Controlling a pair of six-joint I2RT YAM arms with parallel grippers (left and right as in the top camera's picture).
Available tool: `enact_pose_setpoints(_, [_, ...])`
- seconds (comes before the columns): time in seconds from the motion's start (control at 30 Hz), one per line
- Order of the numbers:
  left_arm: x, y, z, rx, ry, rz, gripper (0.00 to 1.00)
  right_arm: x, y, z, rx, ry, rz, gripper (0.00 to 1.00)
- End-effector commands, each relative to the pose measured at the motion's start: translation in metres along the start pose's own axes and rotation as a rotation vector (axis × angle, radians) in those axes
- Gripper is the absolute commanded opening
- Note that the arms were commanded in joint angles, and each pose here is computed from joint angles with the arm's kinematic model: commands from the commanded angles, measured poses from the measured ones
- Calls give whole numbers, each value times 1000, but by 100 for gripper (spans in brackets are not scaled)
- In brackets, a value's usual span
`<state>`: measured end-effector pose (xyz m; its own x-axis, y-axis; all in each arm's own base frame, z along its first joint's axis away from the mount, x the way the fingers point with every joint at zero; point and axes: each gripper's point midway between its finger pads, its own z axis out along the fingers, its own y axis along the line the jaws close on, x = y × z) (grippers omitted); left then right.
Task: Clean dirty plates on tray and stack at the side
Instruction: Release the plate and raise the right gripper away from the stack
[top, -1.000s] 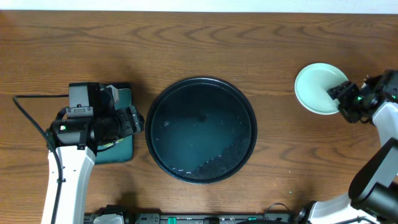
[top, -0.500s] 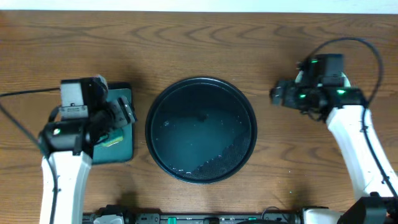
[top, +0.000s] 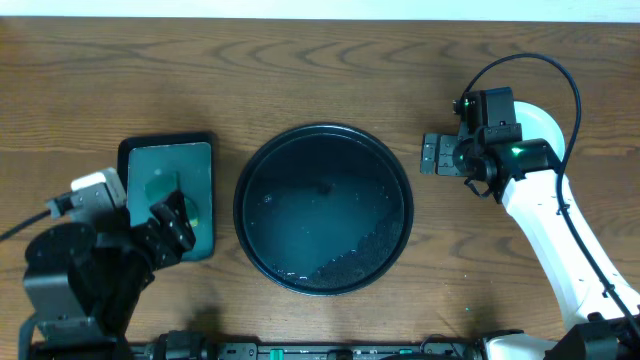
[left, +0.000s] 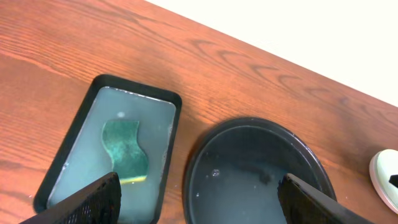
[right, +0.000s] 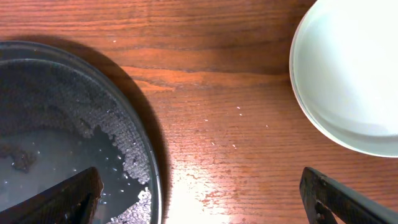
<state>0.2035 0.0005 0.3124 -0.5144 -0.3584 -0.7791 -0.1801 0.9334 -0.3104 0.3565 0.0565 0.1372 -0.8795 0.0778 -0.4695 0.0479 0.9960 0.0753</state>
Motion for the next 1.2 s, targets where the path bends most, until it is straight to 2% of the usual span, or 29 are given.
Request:
enact_pose_setpoints(0.0, [1, 3, -8, -13, -11, 3, 82, -4, 0, -4, 16, -17, -16, 99])
enact_pose_setpoints(1.17, [14, -5, -8, 37, 50, -5, 81, -4, 0, -4, 16, -17, -16, 99])
